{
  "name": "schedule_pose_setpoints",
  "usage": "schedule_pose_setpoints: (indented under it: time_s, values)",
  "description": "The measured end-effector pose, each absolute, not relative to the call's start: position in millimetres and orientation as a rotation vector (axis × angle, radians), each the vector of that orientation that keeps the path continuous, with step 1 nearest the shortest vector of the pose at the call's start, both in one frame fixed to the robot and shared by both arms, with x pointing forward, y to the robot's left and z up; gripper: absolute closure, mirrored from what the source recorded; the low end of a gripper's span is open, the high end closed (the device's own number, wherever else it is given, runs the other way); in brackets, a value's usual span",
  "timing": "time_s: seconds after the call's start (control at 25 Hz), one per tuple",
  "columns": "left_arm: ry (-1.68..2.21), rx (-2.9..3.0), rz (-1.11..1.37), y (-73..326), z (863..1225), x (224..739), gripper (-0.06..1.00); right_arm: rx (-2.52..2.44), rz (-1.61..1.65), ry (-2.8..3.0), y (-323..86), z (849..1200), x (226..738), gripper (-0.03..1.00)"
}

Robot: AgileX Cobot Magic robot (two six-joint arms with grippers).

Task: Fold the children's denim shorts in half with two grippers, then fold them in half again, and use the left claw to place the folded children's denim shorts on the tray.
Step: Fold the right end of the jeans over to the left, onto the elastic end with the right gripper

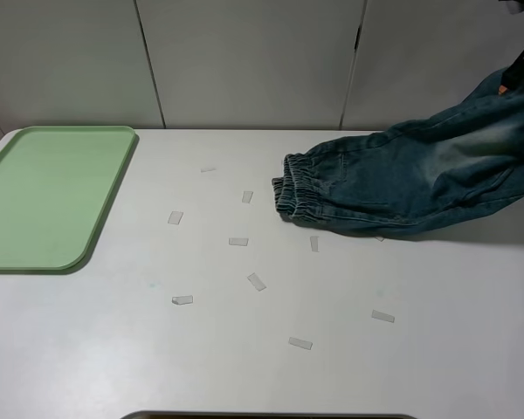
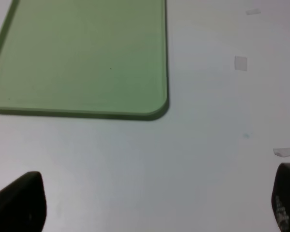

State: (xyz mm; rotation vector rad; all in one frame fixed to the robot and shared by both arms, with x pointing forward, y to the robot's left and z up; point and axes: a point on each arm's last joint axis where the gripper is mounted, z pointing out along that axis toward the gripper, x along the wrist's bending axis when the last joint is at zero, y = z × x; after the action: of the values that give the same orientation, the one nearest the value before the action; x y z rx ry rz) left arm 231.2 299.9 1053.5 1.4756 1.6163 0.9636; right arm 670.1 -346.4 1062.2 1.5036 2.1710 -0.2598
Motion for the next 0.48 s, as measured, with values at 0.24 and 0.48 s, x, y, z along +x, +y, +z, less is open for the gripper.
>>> schedule_pose_setpoints:
  time_s: [0.24,0.48]
  values:
    - [1.616,1.476,0.964,299.9,1053.5,231.2,0.02,1.495,-0.208,2.214,-321.1,1060.7,670.6,0.95]
    - [1.616,1.476,0.964,299.9,1053.5,231.2,0.02,1.461,-0.155,2.233,-281.1,1060.5,670.6,0.95]
